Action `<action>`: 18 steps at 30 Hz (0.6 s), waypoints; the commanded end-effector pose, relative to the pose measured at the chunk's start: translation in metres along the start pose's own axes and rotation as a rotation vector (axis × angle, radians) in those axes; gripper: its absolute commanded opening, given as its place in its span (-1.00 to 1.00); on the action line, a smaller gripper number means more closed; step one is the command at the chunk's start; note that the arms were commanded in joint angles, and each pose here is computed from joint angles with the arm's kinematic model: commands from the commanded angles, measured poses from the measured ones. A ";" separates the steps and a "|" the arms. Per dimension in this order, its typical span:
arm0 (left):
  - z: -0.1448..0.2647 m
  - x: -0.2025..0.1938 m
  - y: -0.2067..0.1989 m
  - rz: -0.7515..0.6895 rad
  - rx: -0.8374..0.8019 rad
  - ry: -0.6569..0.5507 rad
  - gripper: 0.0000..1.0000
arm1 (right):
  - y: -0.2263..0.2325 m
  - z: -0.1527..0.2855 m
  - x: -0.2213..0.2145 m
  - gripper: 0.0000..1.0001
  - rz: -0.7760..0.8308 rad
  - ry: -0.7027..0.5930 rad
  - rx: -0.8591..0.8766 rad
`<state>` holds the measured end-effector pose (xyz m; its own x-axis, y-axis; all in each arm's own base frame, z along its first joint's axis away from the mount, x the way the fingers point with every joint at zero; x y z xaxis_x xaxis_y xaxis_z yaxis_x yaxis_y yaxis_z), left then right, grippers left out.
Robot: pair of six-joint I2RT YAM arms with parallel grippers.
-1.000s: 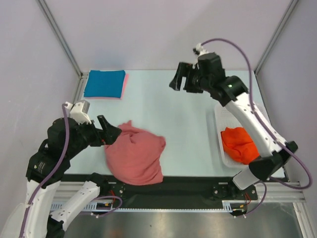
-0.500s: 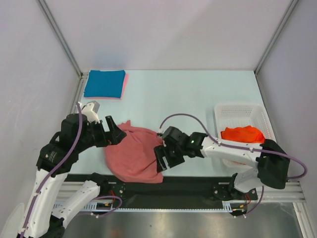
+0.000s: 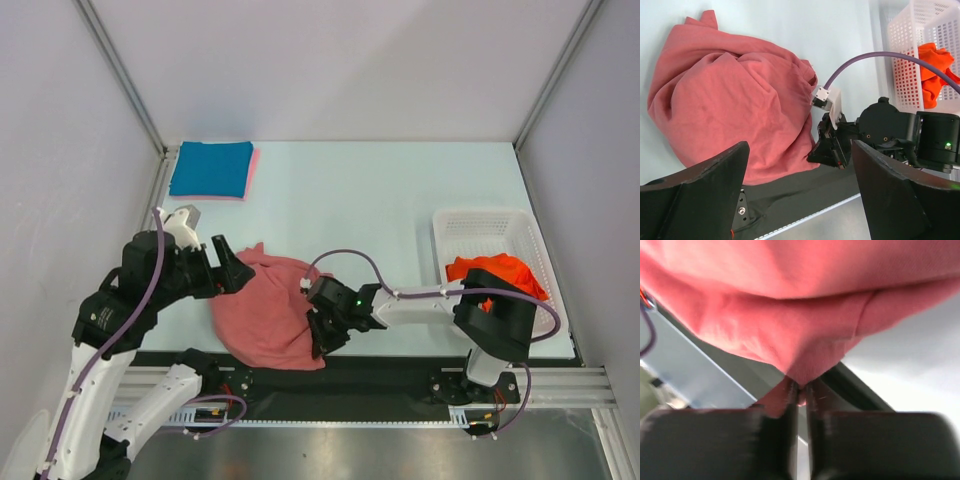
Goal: Fold and stack the t-shirts
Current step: Flatten the tshirt out
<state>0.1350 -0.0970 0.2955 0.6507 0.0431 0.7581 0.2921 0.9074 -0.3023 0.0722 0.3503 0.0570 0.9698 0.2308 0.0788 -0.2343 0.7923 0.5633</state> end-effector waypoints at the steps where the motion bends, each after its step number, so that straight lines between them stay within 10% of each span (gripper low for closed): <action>1: 0.006 0.005 -0.002 -0.003 0.001 -0.022 0.79 | 0.047 0.025 0.025 -1.00 0.049 -0.107 0.118; 18: 0.017 0.041 -0.011 -0.035 -0.014 -0.132 0.77 | 0.094 0.398 0.062 -1.00 0.040 -0.619 0.518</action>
<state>0.1399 -0.0948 0.3234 0.5914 0.0664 0.8037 0.2945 0.9100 -0.2919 0.1535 0.2211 0.4357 0.8156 -0.3338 0.4727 -0.3351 0.3936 0.8560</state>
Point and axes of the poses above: each gripper's point midway between its finger pads, its own z axis back along the fingers, its own y axis along the line the jaws close on, x = y × z, the point moved 3 cm from there along z, back along the fingers, and after that the axes turned 13 degrees about -z, right-handed, at the moved point
